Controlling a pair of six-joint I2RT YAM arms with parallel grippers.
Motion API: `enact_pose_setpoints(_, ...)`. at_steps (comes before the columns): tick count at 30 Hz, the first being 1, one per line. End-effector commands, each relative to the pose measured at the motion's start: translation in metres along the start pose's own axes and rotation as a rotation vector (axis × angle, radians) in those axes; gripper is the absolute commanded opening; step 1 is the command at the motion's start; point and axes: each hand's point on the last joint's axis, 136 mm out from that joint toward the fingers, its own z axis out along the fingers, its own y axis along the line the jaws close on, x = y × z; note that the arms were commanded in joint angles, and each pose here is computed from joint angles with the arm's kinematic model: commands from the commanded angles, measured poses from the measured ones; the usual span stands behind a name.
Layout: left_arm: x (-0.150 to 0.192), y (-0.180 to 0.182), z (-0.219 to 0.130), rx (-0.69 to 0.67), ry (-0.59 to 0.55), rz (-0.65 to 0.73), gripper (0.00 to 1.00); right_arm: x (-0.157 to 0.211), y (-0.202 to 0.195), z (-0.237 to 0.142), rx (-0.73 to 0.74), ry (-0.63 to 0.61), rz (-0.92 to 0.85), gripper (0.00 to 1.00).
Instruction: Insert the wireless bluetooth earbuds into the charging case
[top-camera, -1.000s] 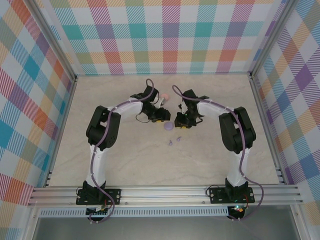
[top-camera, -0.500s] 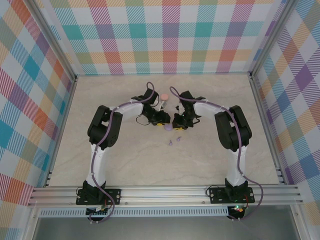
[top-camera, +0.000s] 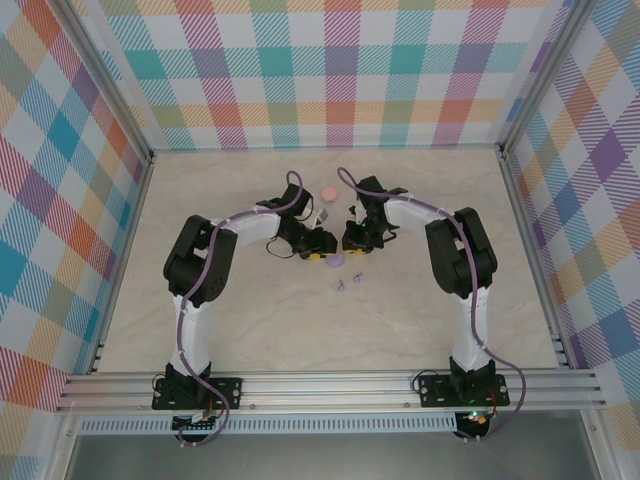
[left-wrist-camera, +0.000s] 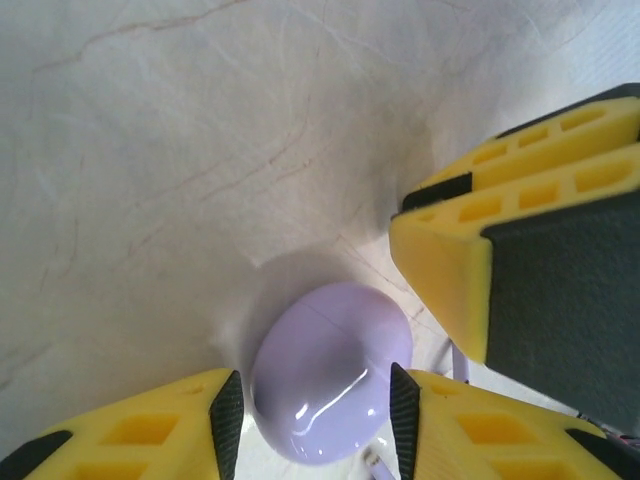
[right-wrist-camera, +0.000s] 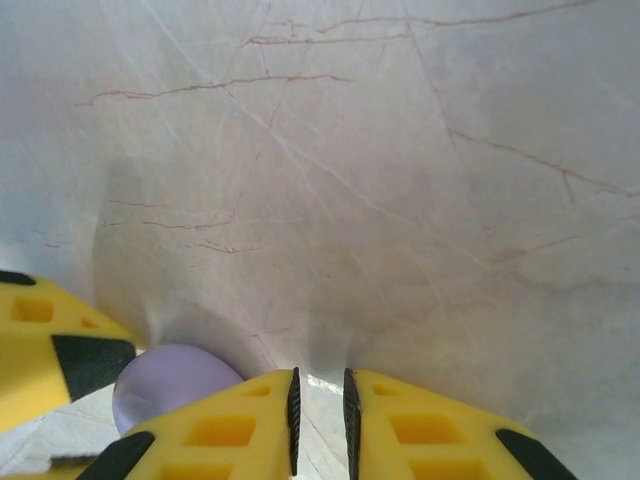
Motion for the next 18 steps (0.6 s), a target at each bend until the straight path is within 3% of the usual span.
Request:
enact_pose_setpoints(1, -0.003, -0.019, -0.015, 0.026, -0.045, 0.017, 0.46, -0.001, 0.002, -0.001, 0.006, 0.009, -0.004, 0.23)
enact_pose_setpoints(8, -0.01, -0.016, -0.021, 0.008, -0.075, 0.041, 0.46, 0.004, -0.001, -0.017, 0.043, -0.022, -0.026, 0.24)
enact_pose_setpoints(14, -0.026, -0.011, -0.018, 0.016, -0.064, 0.058, 0.46, 0.019, 0.011, -0.035, -0.026, -0.028, -0.048, 0.26)
enact_pose_setpoints(18, -0.034, -0.011, -0.015, 0.027, -0.062, 0.052, 0.39, 0.03, 0.022, -0.038, -0.09, -0.003, -0.058, 0.25)
